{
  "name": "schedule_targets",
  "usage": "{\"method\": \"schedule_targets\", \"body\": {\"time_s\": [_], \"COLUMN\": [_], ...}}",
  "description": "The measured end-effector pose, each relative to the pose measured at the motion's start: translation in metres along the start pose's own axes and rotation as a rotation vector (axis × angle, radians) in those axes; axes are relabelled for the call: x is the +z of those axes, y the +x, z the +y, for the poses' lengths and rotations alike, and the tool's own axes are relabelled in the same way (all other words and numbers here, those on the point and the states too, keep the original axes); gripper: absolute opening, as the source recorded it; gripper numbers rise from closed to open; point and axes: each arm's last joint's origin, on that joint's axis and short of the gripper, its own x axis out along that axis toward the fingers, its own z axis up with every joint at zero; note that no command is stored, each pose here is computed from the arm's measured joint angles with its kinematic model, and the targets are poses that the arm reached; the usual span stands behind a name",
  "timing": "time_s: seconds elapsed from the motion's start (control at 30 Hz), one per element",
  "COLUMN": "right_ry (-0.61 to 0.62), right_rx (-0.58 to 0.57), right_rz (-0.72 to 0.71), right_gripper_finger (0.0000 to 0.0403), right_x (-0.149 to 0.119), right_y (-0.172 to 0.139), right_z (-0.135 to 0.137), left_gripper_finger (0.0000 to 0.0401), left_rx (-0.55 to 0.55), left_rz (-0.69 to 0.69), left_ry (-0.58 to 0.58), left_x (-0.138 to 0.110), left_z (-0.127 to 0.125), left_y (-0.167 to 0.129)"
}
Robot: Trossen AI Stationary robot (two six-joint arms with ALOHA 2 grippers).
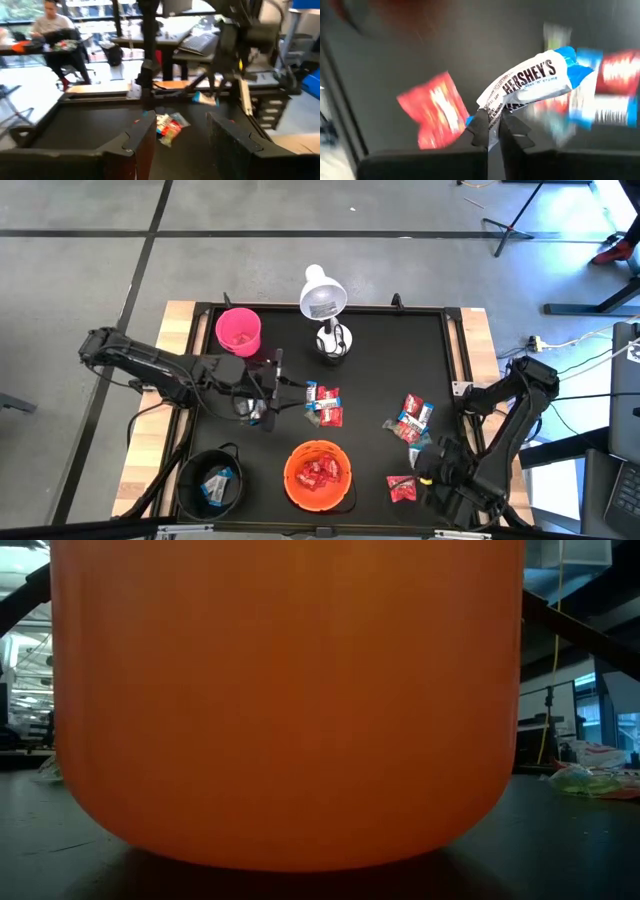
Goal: Sort candy
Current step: Put the white candy into the black bucket
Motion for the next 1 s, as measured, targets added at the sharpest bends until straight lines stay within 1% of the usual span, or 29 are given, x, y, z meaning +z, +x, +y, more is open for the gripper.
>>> {"method": "schedule_targets", "body": {"time_s": [0.1,0.17,0.23,0.4,0.53,0.57,0.6,0.7,0.77,0.87,1.0], "right_ry": [-0.044,-0.079,-0.130,-0.252,-0.317,-0.327,-0.340,-0.351,-0.351,-0.365,-0.360], "right_rx": [0.043,0.067,0.097,0.148,0.153,0.146,0.135,0.094,0.059,0.007,-0.043], "right_rz": [-0.155,-0.259,-0.329,-0.439,-0.486,-0.499,-0.510,-0.553,-0.587,-0.613,-0.616], "right_gripper_finger": [0.0014,0.0022,0.0031,0.0036,0.0027,0.0025,0.0024,0.0024,0.0026,0.0027,0.0027], "right_x": [0.019,0.033,0.048,0.085,0.111,0.116,0.122,0.139,0.148,0.160,0.172], "right_y": [-0.014,-0.021,-0.028,-0.032,-0.026,-0.025,-0.023,-0.019,-0.017,-0.014,-0.009], "right_z": [0.007,0.012,0.017,0.024,0.022,0.021,0.019,0.013,0.010,0.003,-0.006], "left_gripper_finger": [0.0163,0.0163,0.0163,0.0163,0.0163,0.0163,0.0163,0.0163,0.0163,0.0163,0.0163], "left_rx": [-0.059,-0.090,-0.112,-0.168,-0.180,-0.167,-0.146,-0.063,-0.051,-0.064,-0.061], "left_rz": [0.020,0.031,0.018,-0.051,-0.087,-0.088,-0.085,-0.081,-0.082,-0.083,-0.097], "left_ry": [0.004,0.011,0.045,0.177,0.232,0.217,0.177,-0.026,-0.118,-0.191,-0.255], "left_x": [-0.008,-0.013,-0.017,-0.023,-0.027,-0.029,-0.030,-0.031,-0.031,-0.030,-0.028], "left_z": [-0.006,-0.012,-0.020,-0.042,-0.054,-0.055,-0.056,-0.051,-0.044,-0.038,-0.025], "left_y": [0.011,0.019,0.026,0.039,0.045,0.046,0.048,0.052,0.054,0.056,0.059]}}
